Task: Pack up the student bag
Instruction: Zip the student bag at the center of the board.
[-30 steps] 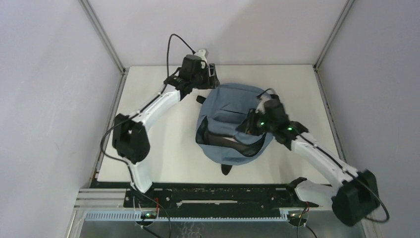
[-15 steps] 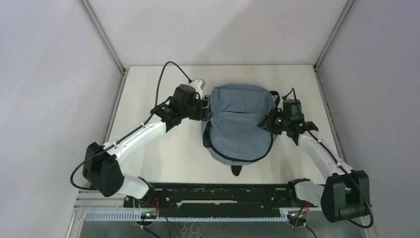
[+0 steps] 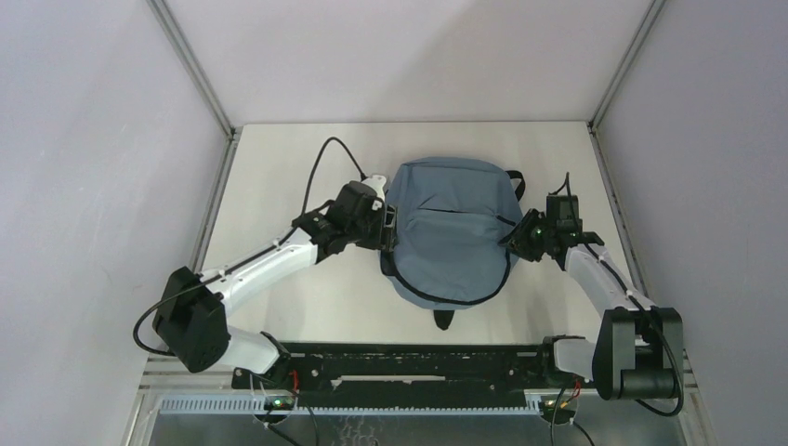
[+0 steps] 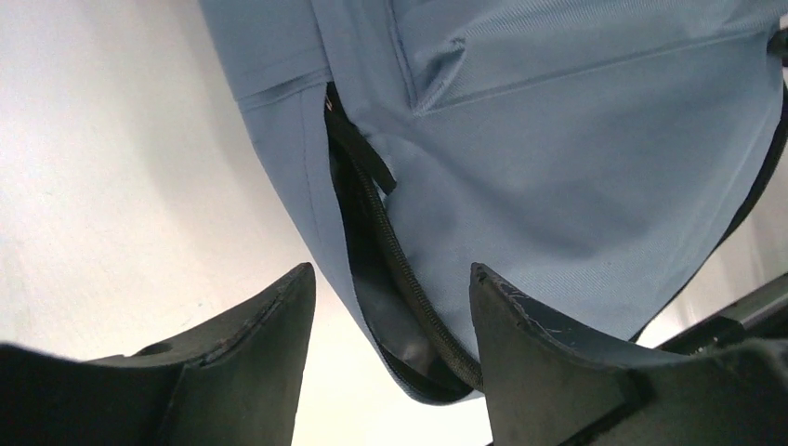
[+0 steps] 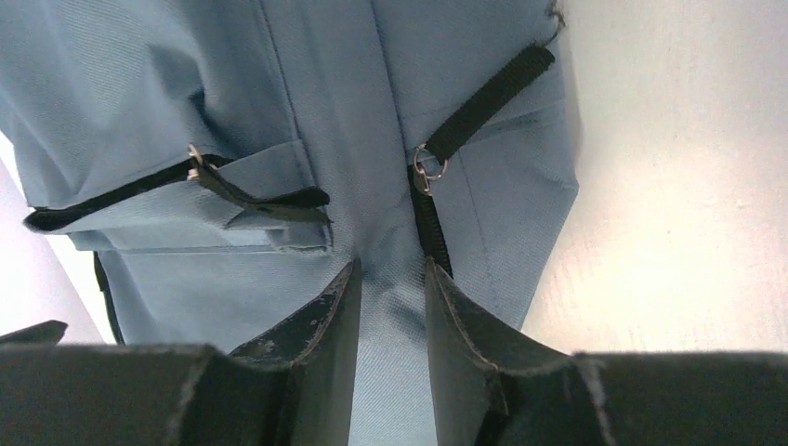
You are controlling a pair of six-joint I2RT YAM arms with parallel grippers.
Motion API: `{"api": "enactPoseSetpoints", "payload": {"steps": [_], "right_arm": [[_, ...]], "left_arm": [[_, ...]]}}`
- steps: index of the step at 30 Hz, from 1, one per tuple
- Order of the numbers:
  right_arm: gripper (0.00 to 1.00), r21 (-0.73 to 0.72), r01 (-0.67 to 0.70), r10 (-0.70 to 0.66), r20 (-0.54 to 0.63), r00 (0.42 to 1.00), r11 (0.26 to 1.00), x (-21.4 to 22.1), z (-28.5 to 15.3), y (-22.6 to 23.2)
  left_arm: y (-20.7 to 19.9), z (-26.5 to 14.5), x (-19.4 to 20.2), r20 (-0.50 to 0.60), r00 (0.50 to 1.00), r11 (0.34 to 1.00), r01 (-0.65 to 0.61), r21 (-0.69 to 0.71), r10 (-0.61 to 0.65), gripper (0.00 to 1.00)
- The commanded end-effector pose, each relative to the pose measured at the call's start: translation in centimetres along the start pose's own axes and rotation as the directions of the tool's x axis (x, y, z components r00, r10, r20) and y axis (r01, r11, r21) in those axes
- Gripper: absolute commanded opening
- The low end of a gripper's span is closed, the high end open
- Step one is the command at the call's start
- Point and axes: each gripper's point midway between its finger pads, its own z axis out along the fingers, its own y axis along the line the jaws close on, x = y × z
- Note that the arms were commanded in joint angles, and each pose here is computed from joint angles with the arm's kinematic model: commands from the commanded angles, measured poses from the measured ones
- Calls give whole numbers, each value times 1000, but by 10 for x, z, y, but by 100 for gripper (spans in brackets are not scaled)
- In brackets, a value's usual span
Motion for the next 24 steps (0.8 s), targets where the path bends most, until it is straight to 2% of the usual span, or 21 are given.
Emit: {"api": "enactPoseSetpoints", "payload": {"steps": [1,14,17,24], "right_arm": [[39,-32,-21,21,4,1000,999,-2,3,7],[39,-40,-20,21,11,1000,999,-3,0,9],[39,-38,-21,22,7,1000,999,-3,1,8],[39,-46,-29,29,-2,1000,999,-2,3,10]], "left_arm": [[5,3,-21,74,997,999,0,-42,4,65],[6,44,-45,96,984,978,160,-132,-148,39],[4,46,-51,111,982,978,164,-130,-150,38],[2,60,-46,53,989,979,146,-141,-140,37]]}}
